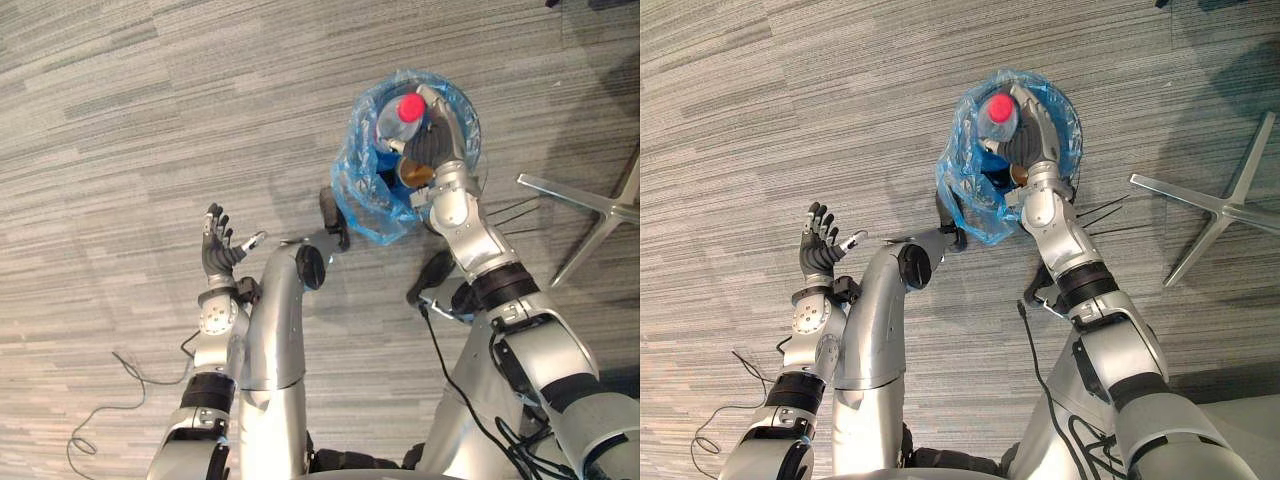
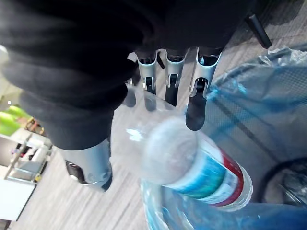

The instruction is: Gather rubbish on tea table into small bin, then transfer packed bag to large trash can.

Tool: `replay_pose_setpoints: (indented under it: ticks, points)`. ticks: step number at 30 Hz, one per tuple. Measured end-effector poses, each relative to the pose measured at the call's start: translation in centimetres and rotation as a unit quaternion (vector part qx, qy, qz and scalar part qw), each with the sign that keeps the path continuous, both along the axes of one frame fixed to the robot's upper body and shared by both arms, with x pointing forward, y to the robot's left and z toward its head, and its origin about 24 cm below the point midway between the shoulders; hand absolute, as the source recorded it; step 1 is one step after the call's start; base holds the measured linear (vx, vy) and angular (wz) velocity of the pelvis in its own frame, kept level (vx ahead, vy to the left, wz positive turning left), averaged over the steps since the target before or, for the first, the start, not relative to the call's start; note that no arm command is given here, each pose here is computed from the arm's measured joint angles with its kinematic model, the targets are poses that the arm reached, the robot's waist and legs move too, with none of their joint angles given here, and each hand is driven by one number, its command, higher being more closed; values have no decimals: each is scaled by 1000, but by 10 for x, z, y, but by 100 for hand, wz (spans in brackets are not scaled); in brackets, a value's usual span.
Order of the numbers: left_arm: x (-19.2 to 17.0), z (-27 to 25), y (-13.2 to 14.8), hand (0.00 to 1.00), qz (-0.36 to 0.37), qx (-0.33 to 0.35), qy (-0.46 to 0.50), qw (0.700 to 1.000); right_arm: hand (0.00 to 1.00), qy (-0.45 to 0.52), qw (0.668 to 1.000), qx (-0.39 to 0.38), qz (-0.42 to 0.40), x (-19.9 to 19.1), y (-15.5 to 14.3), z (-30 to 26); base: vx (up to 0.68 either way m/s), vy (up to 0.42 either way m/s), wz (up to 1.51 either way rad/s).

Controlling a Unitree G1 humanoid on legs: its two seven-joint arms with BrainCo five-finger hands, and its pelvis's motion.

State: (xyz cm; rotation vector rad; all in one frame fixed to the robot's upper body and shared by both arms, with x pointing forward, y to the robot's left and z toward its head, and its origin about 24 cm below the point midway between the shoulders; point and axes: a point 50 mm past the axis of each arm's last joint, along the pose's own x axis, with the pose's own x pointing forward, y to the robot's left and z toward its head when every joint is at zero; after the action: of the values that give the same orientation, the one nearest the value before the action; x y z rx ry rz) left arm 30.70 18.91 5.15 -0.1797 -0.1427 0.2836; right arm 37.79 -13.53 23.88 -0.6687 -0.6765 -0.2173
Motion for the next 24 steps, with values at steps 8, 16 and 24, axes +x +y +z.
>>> replay_pose_setpoints:
  ticks: [8,16,24]
  points:
    - [0,-4,-2,0,2,-1,10,1000,0,0,998,-62,-4,-13,4,-26,-62,-20,1]
    - [-2,-9,2,0,7,6,21,1000,0,115,975,-190,5,-11,19,-96,-59,-17,3]
    - [-1,-9,1,0,6,5,22,1000,0,210,938,-276,11,-8,25,-142,-79,-13,6]
